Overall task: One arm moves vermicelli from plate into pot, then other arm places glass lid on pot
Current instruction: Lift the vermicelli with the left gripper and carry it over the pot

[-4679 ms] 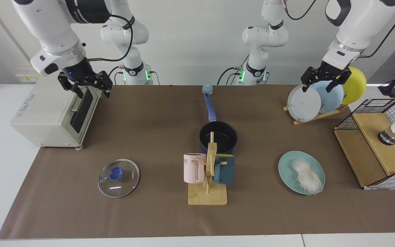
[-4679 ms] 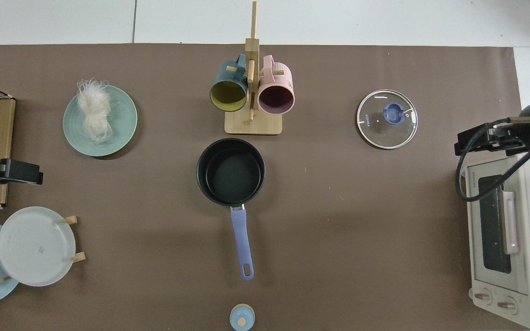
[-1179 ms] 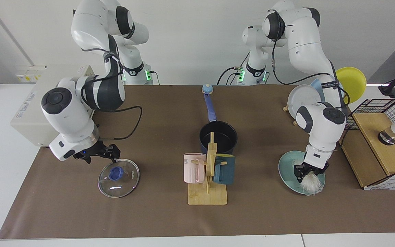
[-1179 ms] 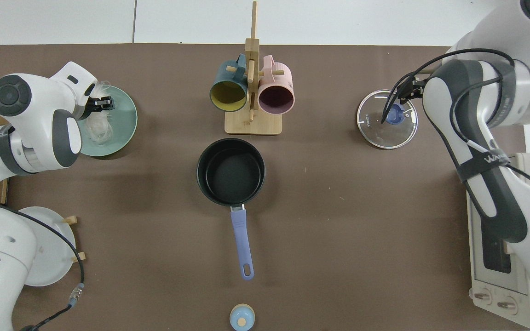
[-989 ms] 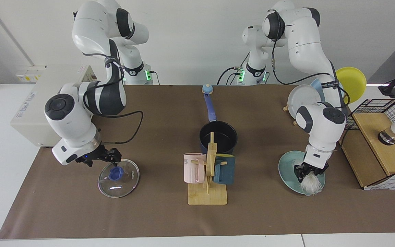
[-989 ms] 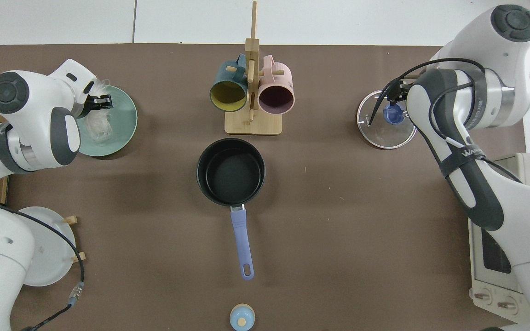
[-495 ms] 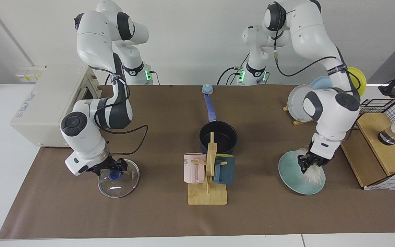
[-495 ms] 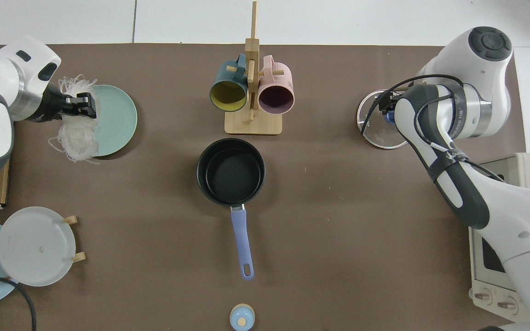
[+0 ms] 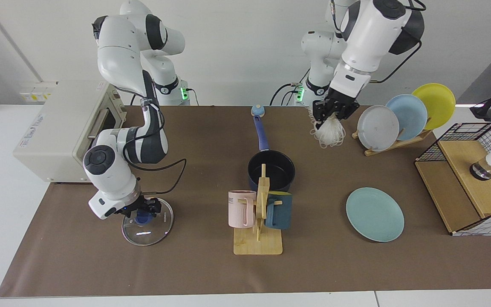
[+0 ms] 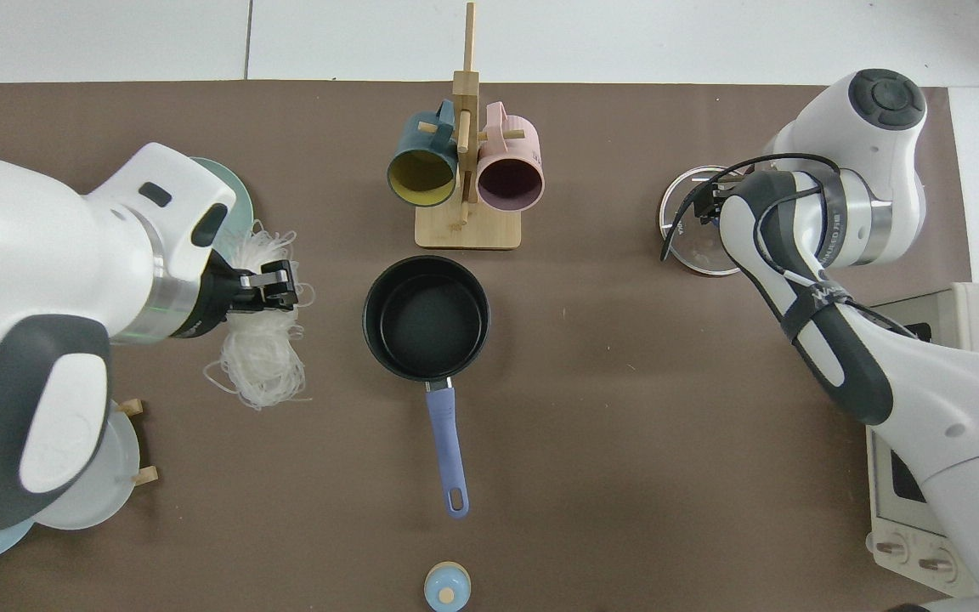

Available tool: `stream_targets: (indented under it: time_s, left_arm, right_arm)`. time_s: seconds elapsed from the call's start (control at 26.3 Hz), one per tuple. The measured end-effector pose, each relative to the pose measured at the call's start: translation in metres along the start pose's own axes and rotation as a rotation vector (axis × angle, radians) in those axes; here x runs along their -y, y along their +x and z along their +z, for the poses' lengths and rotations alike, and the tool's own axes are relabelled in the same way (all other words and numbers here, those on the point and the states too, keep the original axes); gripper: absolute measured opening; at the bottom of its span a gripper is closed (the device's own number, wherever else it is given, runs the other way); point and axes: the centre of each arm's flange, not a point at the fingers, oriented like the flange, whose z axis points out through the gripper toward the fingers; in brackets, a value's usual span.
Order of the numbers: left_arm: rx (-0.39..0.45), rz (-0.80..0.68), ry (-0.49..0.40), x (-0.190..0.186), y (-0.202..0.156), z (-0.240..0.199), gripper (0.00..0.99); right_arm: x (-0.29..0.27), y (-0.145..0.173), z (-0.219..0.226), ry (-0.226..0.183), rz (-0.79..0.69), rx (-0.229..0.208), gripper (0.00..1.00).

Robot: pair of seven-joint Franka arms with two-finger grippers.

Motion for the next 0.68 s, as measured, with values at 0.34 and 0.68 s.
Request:
stream_targets:
  time_s: [0.34,0.68]
  left_arm:
    - [-0.004,-0.030,-0.006,-0.049,-0.035,0.074,0.396]
    - [-0.084,-0.036,-0.060,-0.056,-0.024,0.101,0.396]
  right_arm:
    - [0.001,0.000,-0.001,0.001,-0.004,-0.002,0.64]
    - [0.001,0.000,-0.013,0.002,-0.004,-0.019,0.60]
